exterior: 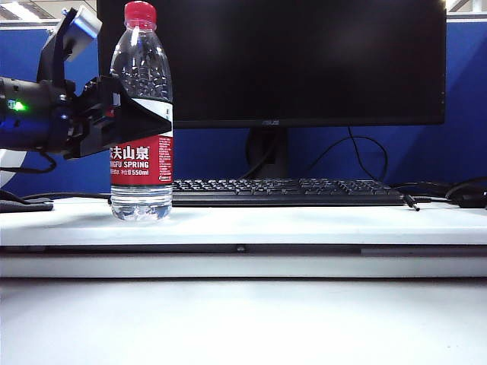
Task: Unscrew the cap from the plastic bottle on the table.
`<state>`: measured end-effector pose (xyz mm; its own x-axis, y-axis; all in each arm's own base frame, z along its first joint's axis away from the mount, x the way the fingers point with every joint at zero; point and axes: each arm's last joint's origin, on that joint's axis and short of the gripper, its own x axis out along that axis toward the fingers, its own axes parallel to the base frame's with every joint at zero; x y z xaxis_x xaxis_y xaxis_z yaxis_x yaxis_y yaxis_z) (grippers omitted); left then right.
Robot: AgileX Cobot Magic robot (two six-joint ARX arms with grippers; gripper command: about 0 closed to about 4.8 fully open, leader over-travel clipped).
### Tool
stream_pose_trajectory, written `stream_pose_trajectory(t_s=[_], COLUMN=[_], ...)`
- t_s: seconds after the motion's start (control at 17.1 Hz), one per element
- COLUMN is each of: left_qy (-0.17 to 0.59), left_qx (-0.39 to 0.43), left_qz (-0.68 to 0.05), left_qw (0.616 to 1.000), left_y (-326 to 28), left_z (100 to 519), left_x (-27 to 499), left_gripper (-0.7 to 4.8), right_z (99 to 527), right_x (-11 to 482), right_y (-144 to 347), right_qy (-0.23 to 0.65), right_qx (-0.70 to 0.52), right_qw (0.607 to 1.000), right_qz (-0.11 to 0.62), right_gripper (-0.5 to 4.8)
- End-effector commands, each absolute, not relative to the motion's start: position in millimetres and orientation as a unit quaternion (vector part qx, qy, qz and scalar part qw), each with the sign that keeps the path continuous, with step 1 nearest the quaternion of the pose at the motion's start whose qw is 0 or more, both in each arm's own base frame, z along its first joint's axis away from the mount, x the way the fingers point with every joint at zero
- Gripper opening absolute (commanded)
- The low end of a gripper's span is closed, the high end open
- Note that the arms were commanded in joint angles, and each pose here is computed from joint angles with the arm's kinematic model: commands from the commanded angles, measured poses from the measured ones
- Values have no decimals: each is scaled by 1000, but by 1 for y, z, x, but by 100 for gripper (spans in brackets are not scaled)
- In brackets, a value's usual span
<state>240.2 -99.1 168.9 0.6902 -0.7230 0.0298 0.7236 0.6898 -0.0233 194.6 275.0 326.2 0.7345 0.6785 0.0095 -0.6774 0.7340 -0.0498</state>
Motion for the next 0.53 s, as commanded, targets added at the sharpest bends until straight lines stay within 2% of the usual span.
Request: stream_pose_trajectory(t_s=[0.06, 0.12, 0.41, 0.53], left_qy=[-16, -16, -16, -17], left_qx=[-17, -17, -17, -16], left_qz=[-398, -397, -410, -420], left_qw=[917, 917, 912, 907], left_y=[-100, -100, -106, -112], left_z=[171, 171, 171, 171], left_x=[241, 241, 238, 235], left_gripper=[326, 326, 326, 326], right_z=[334, 335, 320, 318], right_x=[191, 187, 190, 191], right_y=[288, 297, 311, 313], right_qy=[-22, -18, 19, 22], right_qx=[-6, 8, 18, 15], right_qw=[955, 958, 958, 958], right_qz=[296, 285, 284, 284], right_gripper=[381, 355, 355, 286])
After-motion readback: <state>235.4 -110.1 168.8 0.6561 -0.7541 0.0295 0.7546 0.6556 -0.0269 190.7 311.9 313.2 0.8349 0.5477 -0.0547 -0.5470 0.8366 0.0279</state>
